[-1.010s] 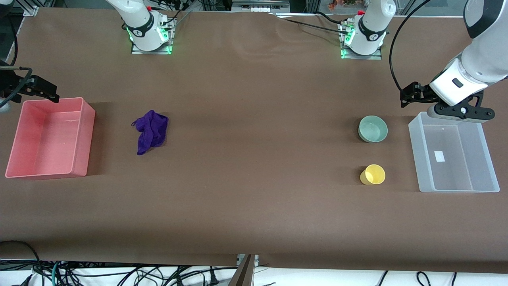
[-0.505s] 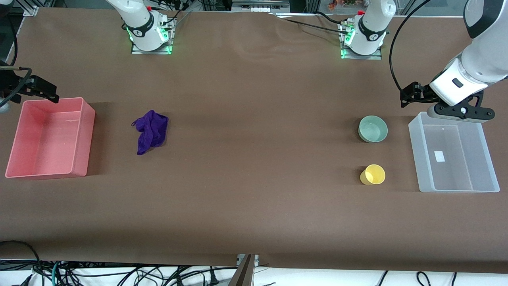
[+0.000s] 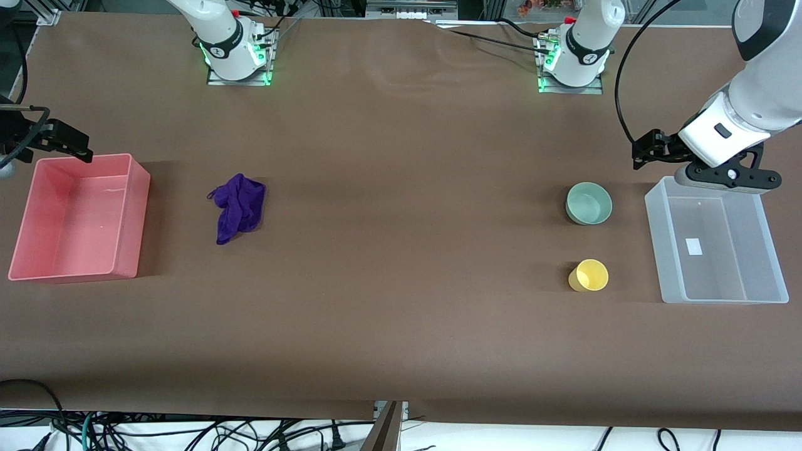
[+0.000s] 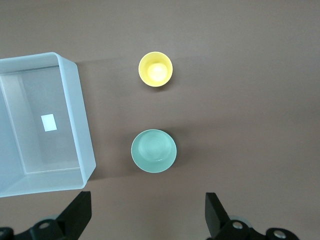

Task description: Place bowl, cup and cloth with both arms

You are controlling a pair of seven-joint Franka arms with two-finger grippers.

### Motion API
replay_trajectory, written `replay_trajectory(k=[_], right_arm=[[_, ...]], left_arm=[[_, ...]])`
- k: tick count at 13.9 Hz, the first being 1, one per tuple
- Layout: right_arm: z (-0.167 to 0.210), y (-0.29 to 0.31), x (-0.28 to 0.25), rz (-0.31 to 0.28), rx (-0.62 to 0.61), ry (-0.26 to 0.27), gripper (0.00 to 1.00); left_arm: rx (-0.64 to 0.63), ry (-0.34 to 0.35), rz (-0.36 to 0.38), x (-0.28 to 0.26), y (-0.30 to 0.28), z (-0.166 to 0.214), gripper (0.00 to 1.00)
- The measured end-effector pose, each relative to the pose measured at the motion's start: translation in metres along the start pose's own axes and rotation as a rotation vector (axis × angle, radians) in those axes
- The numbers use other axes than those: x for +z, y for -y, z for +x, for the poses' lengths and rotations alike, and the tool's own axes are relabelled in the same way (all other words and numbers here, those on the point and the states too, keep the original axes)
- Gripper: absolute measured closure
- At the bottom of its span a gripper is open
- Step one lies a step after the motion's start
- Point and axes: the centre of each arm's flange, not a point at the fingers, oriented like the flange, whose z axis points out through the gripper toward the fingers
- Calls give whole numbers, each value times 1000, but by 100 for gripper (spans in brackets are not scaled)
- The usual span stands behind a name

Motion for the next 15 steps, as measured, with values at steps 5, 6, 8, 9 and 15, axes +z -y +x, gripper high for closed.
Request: replay_trajectory(k=[5, 6, 8, 9, 15], right_arm=[[0, 0, 0, 0, 0, 0, 0], [0, 0, 0, 0, 0, 0, 0], [0, 0, 0, 0, 0, 0, 0], [0, 0, 0, 0, 0, 0, 0], [9, 1, 16, 1, -3, 27, 0]], left_arm=[[-1, 5, 0, 1, 0, -1, 0], [-1, 9, 0, 2, 0, -1, 0], [3, 47, 0, 10, -2, -2, 0], [12, 78, 0, 18, -6, -3, 0], [56, 228, 3, 104, -30, 4, 0]])
